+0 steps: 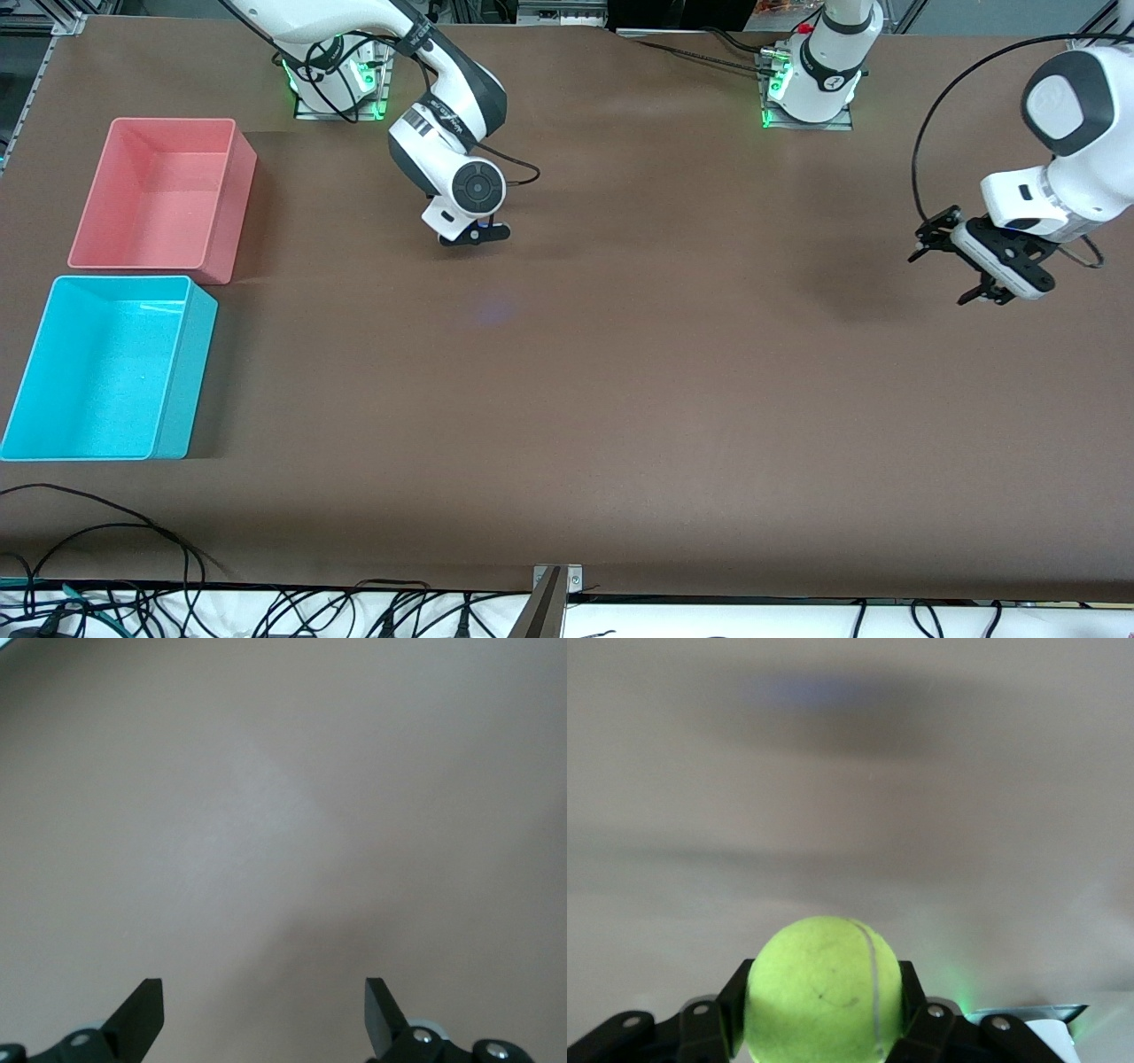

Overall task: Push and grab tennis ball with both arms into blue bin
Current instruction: 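Carry the ball with the right gripper while the left gripper returns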

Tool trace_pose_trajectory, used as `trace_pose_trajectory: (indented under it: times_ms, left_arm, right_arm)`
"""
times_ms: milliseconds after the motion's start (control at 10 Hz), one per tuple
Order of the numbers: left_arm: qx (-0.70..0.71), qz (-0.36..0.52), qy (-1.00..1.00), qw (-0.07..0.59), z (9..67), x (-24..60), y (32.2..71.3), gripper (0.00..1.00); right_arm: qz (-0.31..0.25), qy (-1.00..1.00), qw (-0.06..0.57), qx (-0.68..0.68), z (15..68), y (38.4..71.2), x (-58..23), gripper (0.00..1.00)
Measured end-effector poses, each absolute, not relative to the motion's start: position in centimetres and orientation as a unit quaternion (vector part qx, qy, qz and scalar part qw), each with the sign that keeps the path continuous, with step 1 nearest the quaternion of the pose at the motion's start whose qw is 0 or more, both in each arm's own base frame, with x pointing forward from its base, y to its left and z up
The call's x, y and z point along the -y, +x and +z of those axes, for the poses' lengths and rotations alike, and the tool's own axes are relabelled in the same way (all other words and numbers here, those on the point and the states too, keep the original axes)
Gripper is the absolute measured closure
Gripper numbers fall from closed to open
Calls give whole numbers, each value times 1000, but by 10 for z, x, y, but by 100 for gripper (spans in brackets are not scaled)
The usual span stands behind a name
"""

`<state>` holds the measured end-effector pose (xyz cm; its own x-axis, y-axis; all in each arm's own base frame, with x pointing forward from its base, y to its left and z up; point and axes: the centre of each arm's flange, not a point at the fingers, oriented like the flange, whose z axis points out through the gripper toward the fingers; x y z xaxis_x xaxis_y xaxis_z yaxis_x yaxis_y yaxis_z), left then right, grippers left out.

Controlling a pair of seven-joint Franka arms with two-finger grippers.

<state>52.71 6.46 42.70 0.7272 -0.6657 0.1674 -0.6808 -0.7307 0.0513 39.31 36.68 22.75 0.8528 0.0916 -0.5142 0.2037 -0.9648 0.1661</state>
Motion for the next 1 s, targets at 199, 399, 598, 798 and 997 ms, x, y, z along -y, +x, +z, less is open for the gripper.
trace_pose_trajectory:
  times_ms: [199, 399, 598, 798, 997]
  left_arm:
    - [329, 39, 943, 39, 470, -55, 536, 0]
    - [324, 27, 945, 36, 509, -44, 538, 0]
    - [304, 9, 952, 31, 540, -43, 536, 0]
    - [270, -20, 962, 12, 570, -30, 530, 0]
    - [242, -34, 970, -8, 608, -5, 524, 0]
  right_arm:
    - [-255, 960, 101, -53, 266, 435, -359, 33]
    - [-260, 960, 100, -21, 305, 477, -333, 33]
    - [-250, 965, 82, 7, 339, 515, -300, 33]
    - [-239, 969, 65, 24, 362, 543, -256, 33]
    - [-228, 971, 55, 53, 377, 566, -197, 33]
